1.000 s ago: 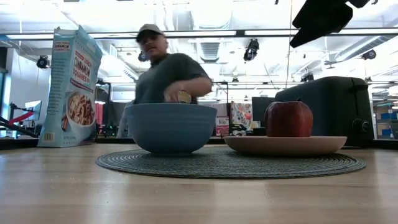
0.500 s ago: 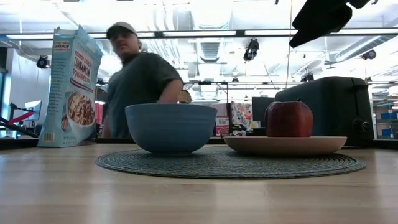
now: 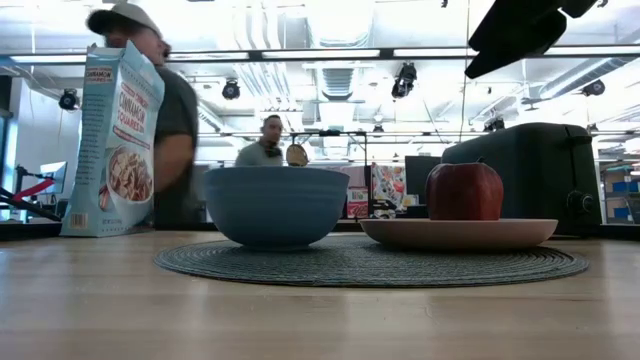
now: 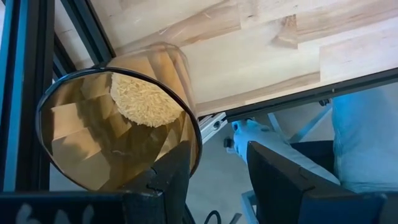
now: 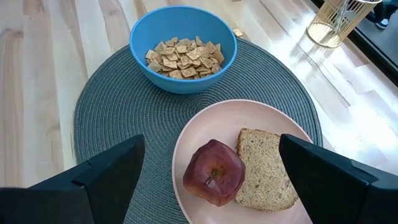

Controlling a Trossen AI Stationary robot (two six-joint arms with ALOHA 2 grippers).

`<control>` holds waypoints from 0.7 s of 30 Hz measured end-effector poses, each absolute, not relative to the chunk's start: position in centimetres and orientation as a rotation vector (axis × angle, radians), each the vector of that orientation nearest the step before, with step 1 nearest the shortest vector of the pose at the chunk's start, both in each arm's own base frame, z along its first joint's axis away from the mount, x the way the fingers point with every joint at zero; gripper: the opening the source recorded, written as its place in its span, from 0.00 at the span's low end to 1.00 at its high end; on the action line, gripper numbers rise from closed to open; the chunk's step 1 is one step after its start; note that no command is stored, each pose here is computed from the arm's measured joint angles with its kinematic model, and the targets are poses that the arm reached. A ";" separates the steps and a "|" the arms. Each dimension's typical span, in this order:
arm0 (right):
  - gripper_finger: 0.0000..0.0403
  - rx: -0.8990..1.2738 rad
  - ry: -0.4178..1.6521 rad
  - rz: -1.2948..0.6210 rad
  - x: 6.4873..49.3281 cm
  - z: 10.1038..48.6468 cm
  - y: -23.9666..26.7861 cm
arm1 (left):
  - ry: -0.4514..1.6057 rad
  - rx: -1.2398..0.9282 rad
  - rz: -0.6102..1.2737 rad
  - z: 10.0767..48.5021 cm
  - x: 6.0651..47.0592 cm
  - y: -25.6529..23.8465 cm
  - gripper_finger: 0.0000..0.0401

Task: Arrange a breakfast setting
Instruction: Put the yellow cup to the top left of the pink plate on the gray mat

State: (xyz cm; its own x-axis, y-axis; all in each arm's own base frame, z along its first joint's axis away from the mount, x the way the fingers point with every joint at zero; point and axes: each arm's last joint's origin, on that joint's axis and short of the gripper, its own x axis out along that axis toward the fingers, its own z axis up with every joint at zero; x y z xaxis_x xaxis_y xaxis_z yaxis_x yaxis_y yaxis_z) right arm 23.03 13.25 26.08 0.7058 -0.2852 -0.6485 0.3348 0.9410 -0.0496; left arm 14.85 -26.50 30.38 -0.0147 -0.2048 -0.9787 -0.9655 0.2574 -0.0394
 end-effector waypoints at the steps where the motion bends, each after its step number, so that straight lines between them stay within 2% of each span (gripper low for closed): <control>1: 0.90 0.074 0.709 -0.346 23.0 26.0 13.2 | 1.461 -1.159 0.899 30.4 14.8 -26.5 0.36; 12: 0.90 0.079 0.710 -0.349 23.0 25.9 13.2 | 1.460 -1.160 0.914 30.1 14.8 -26.5 0.36; 21: 0.90 0.078 0.710 -0.349 23.0 25.9 13.2 | 1.517 -1.133 0.951 27.7 14.6 -26.5 0.35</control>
State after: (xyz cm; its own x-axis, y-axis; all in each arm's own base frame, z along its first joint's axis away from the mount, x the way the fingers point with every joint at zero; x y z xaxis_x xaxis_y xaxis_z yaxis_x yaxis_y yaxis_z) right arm 22.99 13.22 25.90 0.7031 -0.2870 -0.6506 0.3396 0.9394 -0.0473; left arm 14.58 -26.45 27.69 -0.0863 -0.1995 -0.9761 -0.9654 0.2587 0.0324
